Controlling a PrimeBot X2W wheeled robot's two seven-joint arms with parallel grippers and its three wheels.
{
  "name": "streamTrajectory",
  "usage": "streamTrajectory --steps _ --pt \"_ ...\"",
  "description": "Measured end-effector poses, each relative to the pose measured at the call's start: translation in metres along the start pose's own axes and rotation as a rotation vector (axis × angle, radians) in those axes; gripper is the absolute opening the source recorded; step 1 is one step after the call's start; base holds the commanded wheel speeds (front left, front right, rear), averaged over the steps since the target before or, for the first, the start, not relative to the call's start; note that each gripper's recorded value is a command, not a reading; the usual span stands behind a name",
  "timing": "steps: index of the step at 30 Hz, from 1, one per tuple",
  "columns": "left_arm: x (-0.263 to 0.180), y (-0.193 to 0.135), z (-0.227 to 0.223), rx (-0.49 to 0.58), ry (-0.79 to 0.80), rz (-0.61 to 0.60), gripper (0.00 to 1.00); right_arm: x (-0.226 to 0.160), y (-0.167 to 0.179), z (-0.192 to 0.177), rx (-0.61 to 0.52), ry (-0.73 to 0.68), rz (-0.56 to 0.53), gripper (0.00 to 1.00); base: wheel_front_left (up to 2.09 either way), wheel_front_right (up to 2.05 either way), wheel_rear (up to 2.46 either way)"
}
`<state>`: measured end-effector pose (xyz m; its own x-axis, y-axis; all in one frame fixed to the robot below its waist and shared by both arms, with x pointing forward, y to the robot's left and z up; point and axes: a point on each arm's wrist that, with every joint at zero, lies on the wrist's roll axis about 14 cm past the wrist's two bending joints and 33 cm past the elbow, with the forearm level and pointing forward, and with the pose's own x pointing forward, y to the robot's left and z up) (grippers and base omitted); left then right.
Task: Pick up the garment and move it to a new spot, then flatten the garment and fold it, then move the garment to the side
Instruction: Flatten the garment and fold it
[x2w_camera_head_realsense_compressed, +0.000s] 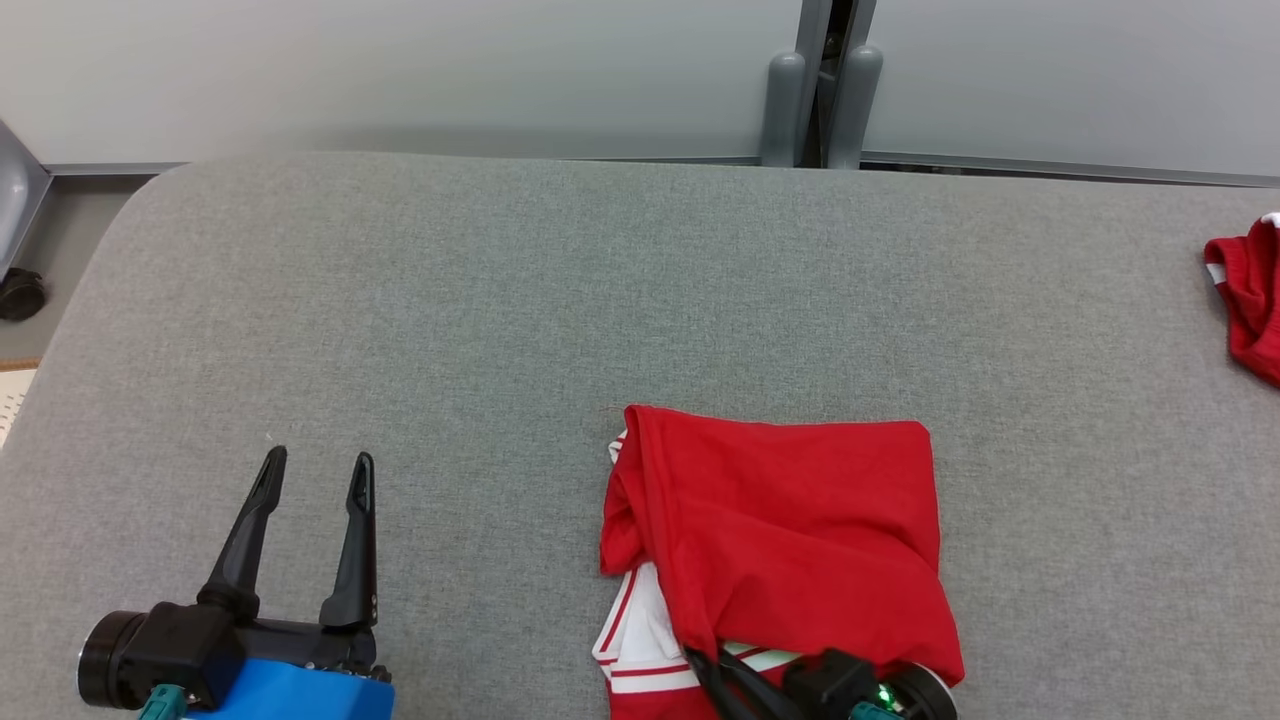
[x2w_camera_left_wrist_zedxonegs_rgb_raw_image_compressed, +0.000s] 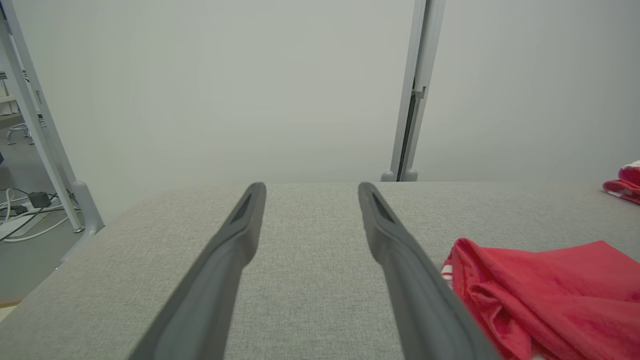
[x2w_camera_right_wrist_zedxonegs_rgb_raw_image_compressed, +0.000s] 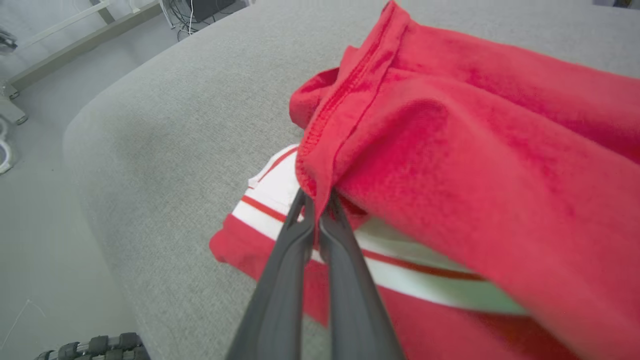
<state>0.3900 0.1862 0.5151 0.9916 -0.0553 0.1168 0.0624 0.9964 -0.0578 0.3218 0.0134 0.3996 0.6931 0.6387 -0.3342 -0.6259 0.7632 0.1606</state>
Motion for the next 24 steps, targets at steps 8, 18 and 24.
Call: streamTrajectory --steps 8,18,24 --pt "-0.001 0.000 0.001 -0.002 0.000 0.001 1.00 0.006 0.032 0.014 0.030 -0.004 0.100 0.00 0.00 0.00 0.00" --pt "-0.002 0.001 0.000 0.000 0.002 0.002 1.00 0.006 0.046 0.007 0.059 0.035 0.142 1.00 0.00 0.00 0.00" --pt "0.000 -0.001 0.002 -0.002 -0.006 -0.005 1.00 0.000 0.025 0.026 0.007 -0.043 0.096 1.00 0.00 0.00 0.00"
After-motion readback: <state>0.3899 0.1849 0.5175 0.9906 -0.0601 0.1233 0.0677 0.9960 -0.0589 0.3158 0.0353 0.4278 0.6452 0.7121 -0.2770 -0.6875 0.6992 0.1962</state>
